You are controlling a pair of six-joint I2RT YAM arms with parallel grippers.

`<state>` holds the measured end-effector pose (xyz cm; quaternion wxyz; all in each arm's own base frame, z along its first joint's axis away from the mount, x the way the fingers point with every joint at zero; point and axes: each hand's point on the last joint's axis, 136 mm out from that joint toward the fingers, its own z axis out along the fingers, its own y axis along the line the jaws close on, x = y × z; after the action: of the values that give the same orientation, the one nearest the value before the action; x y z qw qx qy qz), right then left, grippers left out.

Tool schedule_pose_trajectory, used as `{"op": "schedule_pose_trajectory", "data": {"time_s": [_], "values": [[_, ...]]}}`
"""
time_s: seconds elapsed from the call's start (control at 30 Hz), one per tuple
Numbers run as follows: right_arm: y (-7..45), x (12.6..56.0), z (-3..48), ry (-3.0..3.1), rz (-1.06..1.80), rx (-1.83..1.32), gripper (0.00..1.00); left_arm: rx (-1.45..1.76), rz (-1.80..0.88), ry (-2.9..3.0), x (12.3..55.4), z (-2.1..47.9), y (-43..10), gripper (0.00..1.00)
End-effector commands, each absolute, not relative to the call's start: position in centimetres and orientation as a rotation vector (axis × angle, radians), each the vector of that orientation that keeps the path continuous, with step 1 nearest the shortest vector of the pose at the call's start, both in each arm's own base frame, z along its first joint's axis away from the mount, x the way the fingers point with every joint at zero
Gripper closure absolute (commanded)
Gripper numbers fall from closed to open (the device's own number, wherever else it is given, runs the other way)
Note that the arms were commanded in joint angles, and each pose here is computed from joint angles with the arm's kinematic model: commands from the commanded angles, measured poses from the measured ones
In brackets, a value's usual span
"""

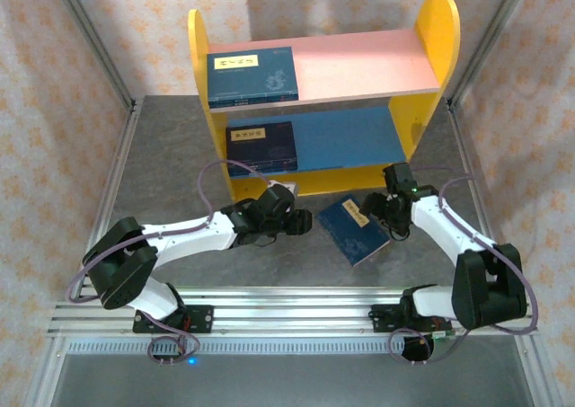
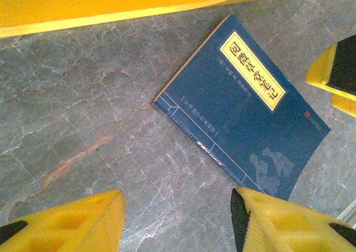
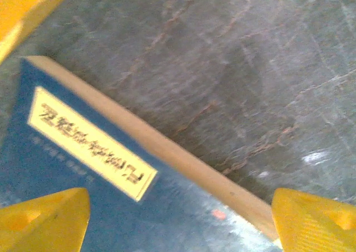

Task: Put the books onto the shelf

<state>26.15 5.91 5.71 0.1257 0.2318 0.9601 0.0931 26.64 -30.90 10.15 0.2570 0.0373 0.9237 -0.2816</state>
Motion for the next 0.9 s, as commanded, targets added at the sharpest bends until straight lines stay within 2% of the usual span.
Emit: {"op": "schedule_pose_trajectory", "data": {"time_s": [0.0, 0.27, 0.5, 0.87], "values": [[5.6, 26.4, 4.7, 2.835, 0.241, 0.612, 0.17, 0.094, -0.805, 2.480, 27.0, 11.0, -32.2, 0.47], [7.0, 25.6, 3.1, 2.878, 0.351, 0.624, 0.23, 0.103, -0.799, 2.472, 27.0, 11.4, -32.3, 0.47], [9.6, 22.1, 1.8, 2.895, 0.498, 0.647, 0.27, 0.104, -0.794, 2.489, 27.1, 10.0, -32.6, 0.47], [13.0, 19.8, 3.5, 2.882, 0.565, 0.550, 0.30, 0.071, -0.762, 2.545, 27.3, 7.5, -32.9, 0.48]]}}
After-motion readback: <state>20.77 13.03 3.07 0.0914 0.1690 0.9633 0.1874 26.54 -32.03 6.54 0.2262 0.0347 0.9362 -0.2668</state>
